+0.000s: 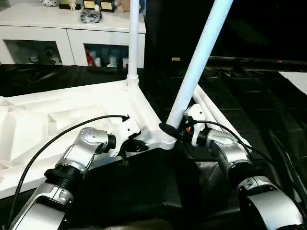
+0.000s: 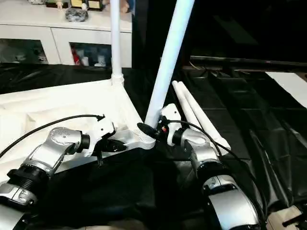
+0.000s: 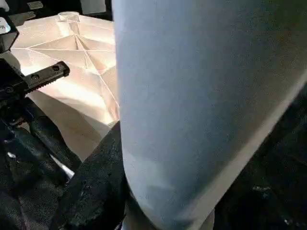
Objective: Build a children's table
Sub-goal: Insert table leg to table base
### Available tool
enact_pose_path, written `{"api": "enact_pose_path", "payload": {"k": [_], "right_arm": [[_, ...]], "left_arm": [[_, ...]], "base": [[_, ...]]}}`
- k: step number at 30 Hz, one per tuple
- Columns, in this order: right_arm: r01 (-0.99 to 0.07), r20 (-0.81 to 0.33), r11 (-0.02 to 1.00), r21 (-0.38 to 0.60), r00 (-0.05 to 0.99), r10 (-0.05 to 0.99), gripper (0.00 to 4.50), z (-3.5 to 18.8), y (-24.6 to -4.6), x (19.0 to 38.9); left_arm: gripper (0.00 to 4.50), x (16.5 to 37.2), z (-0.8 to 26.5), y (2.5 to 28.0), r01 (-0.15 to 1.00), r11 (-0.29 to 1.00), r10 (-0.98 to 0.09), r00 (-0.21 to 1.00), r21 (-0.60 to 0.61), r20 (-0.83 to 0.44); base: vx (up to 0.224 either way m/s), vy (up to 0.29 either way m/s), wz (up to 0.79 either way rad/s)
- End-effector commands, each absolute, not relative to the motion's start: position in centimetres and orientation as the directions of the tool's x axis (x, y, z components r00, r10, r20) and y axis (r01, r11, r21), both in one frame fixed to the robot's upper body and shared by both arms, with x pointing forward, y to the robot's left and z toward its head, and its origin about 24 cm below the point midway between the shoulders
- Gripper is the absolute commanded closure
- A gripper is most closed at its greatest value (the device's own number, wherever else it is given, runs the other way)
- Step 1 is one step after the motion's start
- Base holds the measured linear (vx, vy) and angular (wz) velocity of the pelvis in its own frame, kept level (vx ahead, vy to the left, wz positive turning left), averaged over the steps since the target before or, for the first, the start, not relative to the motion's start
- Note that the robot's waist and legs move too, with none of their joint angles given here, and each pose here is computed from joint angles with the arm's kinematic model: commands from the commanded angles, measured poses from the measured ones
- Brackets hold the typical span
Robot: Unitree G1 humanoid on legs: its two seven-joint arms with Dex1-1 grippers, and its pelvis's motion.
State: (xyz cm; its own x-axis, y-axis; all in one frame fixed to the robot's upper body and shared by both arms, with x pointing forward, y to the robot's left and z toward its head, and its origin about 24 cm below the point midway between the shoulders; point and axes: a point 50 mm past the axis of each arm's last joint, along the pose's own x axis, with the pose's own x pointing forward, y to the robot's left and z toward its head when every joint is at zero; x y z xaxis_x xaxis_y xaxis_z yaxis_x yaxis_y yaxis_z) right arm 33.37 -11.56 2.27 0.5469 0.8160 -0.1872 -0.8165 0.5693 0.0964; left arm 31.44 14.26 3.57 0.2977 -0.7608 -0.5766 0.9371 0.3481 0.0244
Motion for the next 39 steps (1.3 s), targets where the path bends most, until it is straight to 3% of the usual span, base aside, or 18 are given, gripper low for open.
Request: {"api": "enact_pose_path", "payload": {"k": [1, 3, 5, 6, 15, 17, 18, 26, 32, 39], "right_arm": [[-0.759, -0.476, 0.62, 0.198, 0.479, 0.738, 2.6, -2.6, -17.0, 30.0], [-0.835, -0.425, 0.519, 0.184, 0.408, 0.808, 2.6, 0.5, -17.7, 30.3], [-0.853, -0.416, 0.49, 0.177, 0.386, 0.823, 2.6, 1.8, -17.8, 30.2], [-0.877, -0.41, 0.452, 0.163, 0.357, 0.839, 2.6, 3.7, -17.6, 29.7], [-0.887, -0.418, 0.429, 0.173, 0.328, 0.847, 2.6, 4.1, -14.8, 30.2], [-0.892, -0.423, 0.419, 0.168, 0.319, 0.848, 2.6, 5.2, -14.5, 29.6], [-0.898, -0.42, 0.405, 0.171, 0.305, 0.854, 2.6, 7.2, -14.1, 28.7], [-0.916, -0.396, 0.354, 0.188, 0.259, 0.881, 2.61, 8.6, -13.1, 27.7], [-0.903, -0.366, 0.398, 0.16, 0.32, 0.874, 2.61, 9.3, -12.4, 28.1], [-0.855, -0.18, 0.503, 0.125, 0.479, 0.859, 2.61, 11.8, -11.7, 30.4]], "left_arm": [[4.5, 31.5, 5.2, 13.1, 0.969, 0.241, -0.82, 0.232, 0.052, -0.524], [4.5, 31.5, 5.1, 13.1, 0.969, 0.241, -0.819, 0.232, 0.053, -0.526], [4.5, 31.5, 5.1, 13.1, 0.969, 0.24, -0.818, 0.232, 0.054, -0.526], [4.5, 31.5, 5.1, 13.0, 0.969, 0.24, -0.818, 0.232, 0.055, -0.526], [4.5, 31.3, 5.0, 13.1, 0.971, 0.232, -0.816, 0.224, 0.053, -0.533], [4.5, 31.2, 4.9, 13.1, 0.972, 0.228, -0.816, 0.22, 0.053, -0.535], [4.5, 31.2, 5.0, 13.2, 0.973, 0.226, -0.815, 0.219, 0.054, -0.536], [4.5, 31.2, 5.1, 13.4, 0.974, 0.217, -0.818, 0.219, 0.067, -0.532], [4.5, 31.1, 5.2, 13.6, 0.974, 0.215, -0.817, 0.22, 0.072, -0.533], [4.5, 30.9, 5.2, 13.9, 0.973, 0.218, -0.811, 0.225, 0.077, -0.54]], "base": [[0.0, 0.0, 0.0], [0.0, 0.0, 0.0], [0.0, 0.0, 0.0], [0.0, 0.0, 0.0], [0.019, -0.004, -0.02], [0.0, 0.0, 0.0], [0.0, 0.0, 0.0], [0.021, -0.007, 0.04], [0.0, 0.0, 0.0], [0.0, 0.0, 0.0]]}}
